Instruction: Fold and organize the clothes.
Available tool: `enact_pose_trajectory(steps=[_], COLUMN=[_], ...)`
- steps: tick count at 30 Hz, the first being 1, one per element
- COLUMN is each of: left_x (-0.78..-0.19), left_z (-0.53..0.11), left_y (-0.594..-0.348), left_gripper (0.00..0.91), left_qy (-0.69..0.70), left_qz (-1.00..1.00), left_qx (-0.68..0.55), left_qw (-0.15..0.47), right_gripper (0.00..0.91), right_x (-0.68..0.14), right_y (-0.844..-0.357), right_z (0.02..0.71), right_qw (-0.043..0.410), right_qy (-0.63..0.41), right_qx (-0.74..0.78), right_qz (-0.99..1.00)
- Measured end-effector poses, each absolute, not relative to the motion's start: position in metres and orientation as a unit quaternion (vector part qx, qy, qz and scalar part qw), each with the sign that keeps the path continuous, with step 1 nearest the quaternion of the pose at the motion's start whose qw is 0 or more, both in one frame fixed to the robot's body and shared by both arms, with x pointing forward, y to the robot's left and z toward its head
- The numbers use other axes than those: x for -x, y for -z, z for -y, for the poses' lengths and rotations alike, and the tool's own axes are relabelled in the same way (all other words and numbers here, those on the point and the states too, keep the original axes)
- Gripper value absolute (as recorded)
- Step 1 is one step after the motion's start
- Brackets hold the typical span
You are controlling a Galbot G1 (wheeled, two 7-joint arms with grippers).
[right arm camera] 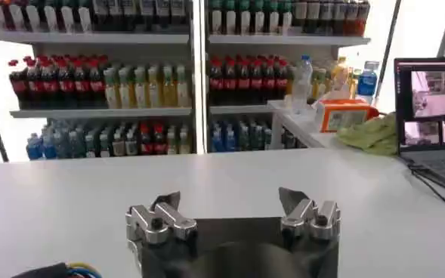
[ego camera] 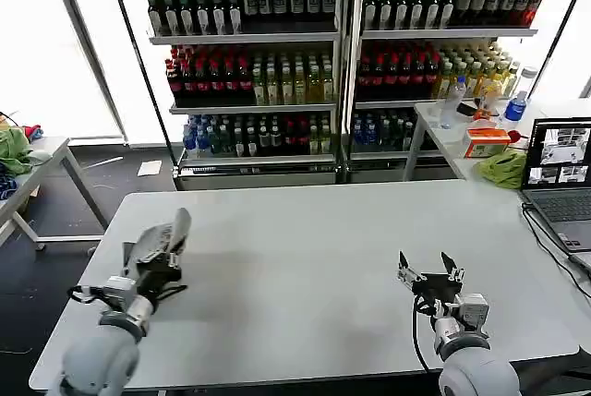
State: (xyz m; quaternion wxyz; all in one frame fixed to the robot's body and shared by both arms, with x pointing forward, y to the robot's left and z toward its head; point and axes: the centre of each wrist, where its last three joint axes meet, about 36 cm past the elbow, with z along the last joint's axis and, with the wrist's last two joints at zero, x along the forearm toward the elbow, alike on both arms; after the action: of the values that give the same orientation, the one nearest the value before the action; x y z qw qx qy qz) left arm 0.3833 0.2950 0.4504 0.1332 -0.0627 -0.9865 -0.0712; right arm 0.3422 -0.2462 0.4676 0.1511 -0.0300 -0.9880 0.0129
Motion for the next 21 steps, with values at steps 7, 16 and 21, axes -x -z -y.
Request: enact_pose_trajectory(steps=[7,16,21], left_x=[-0.384,-0.380,-0.380], left_z=[-0.248,-0.223,-0.211], left_y=[-0.442,-0.438,-0.443], left_gripper=[0.907,0.907,0.907], left_qy=[0.066,0.041,0.000], left_qz=[0.983,0.980,0.981], left_qx=[0.113,0.148,0.162], left_qw=[0.131,0.124,0.110], right_gripper=[0.907,0.907,0.907], right_x=[-0.338,-0.340,-0.344], right_y=[-0.470,-0.467,-0.465], right_z=[0.245,0.236,0.230], right_qw=[0.153,0.158,0.165], right_qy=[-0.016,-0.014,-0.010], right_qx=[0.029,0.025,0.017], right_qz=[0.988,0.987,0.986])
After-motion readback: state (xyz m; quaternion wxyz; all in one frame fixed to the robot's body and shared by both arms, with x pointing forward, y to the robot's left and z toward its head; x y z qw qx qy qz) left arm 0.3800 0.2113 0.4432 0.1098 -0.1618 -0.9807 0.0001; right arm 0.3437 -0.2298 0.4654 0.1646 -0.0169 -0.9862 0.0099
